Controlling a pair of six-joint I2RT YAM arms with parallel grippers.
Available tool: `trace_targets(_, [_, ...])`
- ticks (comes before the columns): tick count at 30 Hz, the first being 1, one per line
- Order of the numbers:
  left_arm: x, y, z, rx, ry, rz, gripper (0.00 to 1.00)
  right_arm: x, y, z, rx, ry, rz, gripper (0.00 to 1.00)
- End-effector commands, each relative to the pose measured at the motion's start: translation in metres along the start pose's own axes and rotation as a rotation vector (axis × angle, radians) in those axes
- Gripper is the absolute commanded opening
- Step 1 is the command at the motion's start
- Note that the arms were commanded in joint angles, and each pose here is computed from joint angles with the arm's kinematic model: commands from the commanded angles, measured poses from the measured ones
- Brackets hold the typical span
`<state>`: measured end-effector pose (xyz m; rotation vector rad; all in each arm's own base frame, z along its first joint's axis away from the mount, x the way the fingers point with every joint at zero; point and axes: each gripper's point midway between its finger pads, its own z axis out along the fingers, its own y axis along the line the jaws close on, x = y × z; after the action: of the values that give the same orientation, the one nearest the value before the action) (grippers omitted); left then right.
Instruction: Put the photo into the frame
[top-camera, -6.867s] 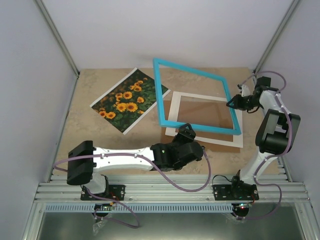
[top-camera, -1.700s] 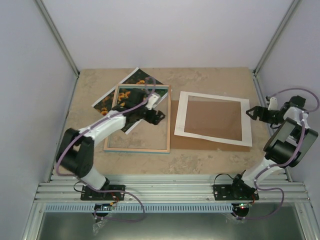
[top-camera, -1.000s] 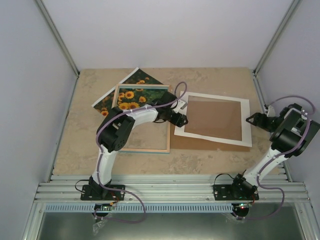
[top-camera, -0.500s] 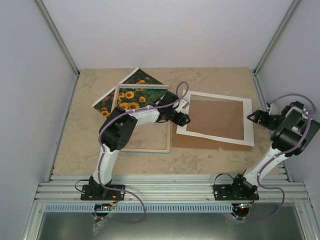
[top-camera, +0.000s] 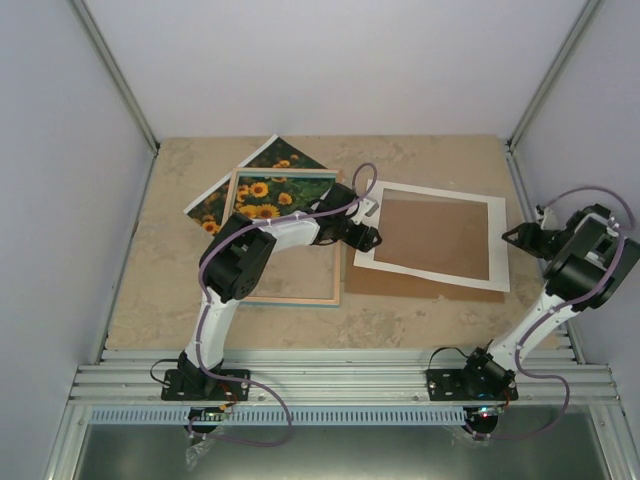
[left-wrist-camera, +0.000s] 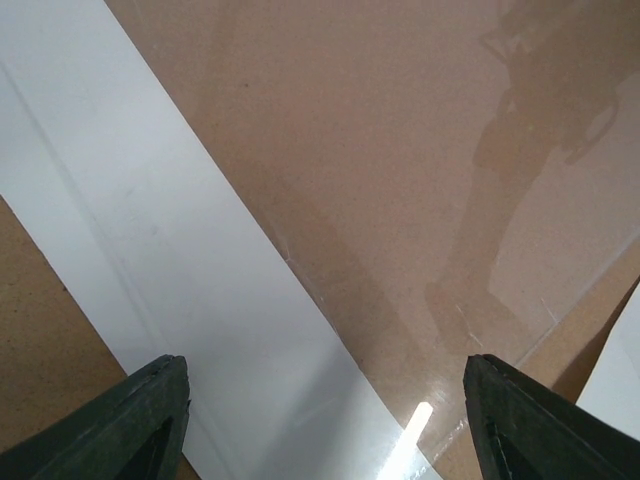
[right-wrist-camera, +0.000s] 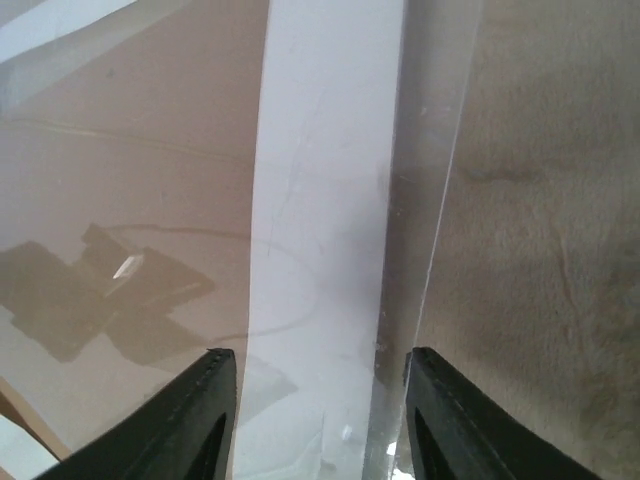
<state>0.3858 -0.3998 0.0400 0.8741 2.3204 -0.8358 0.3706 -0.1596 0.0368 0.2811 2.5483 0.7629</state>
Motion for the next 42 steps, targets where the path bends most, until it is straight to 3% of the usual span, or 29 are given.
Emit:
trace_targets(1, [0.042, 0.003, 0.018, 0.005, 0.111, -0.055, 0.77, -0.019, 0.022, -0.019, -0.090, -0.073, -0.003, 0.43])
trace_targets(9, [0.043, 0.005, 0.019, -0.006, 0.110, -0.061, 0.77, -0.032, 0.057, -0.047, -0.158, -0.149, -0.076, 0.22])
trace_targets(17, [0.046, 0.008, 0.024, -0.006, 0.110, -0.061, 0.77, -0.029, 0.071, -0.042, -0.253, -0.144, -0.011, 0.31])
trace_targets(23, [0.047, 0.008, 0.027, -0.001, 0.111, -0.067, 0.77, -0.019, 0.056, -0.024, -0.172, -0.086, 0.052, 0.33])
trace_targets(29, [0.036, 0.005, 0.020, -0.007, 0.095, -0.055, 0.78, -0.031, 0.061, -0.038, -0.141, -0.112, 0.017, 0.16])
trace_targets(33, [-0.003, -0.008, -0.006, -0.014, 0.031, 0.010, 0.84, -0.048, 0.079, -0.062, -0.134, -0.162, -0.089, 0.01])
trace_targets(38, [-0.075, -0.037, -0.072, -0.036, -0.104, 0.137, 0.98, -0.077, 0.135, -0.116, -0.172, -0.282, -0.328, 0.01])
trace_targets(42, [-0.121, -0.067, -0.140, -0.054, -0.211, 0.255, 1.00, -0.089, 0.186, -0.159, -0.160, -0.361, -0.586, 0.01])
